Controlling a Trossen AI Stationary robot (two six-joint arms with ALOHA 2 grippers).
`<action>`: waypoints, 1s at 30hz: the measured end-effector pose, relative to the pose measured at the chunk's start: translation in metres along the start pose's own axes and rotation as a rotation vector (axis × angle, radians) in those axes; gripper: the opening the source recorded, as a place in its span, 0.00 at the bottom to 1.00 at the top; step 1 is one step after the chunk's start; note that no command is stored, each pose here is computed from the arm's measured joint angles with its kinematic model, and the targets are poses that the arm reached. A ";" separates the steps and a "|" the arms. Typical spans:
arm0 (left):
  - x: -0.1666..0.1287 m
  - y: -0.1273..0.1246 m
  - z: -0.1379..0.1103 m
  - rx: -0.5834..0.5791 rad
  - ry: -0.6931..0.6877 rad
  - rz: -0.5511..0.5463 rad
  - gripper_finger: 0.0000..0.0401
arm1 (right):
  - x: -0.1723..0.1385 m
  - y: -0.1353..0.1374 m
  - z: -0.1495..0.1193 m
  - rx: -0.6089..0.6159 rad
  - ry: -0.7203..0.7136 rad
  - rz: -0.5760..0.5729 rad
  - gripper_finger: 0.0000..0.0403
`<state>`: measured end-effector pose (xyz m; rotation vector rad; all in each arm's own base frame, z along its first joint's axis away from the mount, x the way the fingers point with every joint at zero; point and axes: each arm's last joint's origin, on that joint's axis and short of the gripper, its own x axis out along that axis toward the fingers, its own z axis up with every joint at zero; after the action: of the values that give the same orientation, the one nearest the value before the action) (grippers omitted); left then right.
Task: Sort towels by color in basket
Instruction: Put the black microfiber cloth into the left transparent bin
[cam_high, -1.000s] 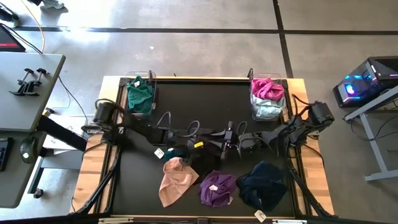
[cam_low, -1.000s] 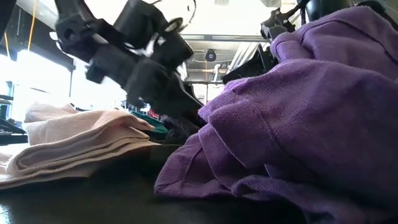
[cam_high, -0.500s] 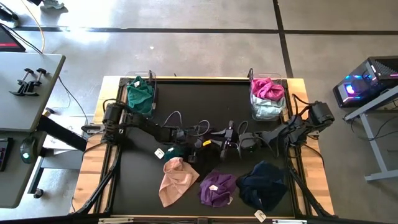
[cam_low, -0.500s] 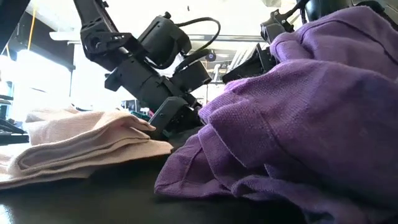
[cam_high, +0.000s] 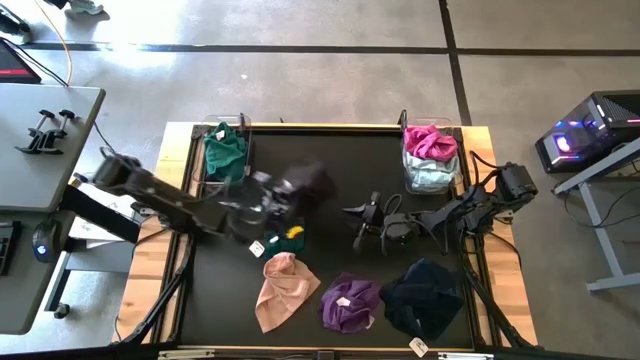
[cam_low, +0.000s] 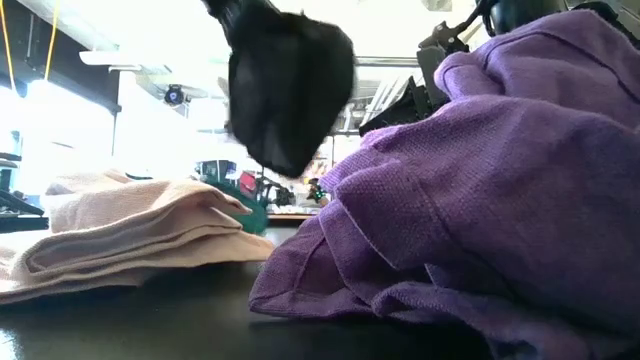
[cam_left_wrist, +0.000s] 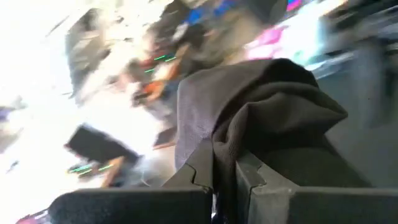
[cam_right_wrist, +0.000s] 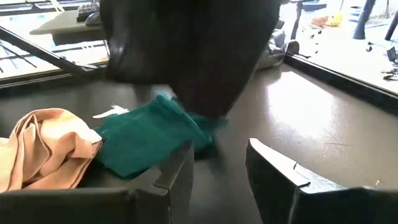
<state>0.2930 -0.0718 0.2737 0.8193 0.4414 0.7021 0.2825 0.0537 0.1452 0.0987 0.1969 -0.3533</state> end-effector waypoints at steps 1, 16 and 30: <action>-0.005 0.010 0.000 0.018 0.026 0.045 0.01 | 0.000 0.000 0.000 0.000 0.002 0.000 0.35; 0.004 0.150 -0.111 -0.070 0.635 0.547 0.00 | 0.000 0.000 -0.001 -0.001 0.013 -0.003 0.35; 0.041 0.121 -0.225 -0.665 0.723 0.157 0.00 | 0.000 0.000 -0.001 -0.001 0.013 -0.003 0.35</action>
<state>0.1387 0.1299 0.2266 -0.0561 0.7359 1.2078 0.2821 0.0535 0.1437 0.0999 0.2102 -0.3557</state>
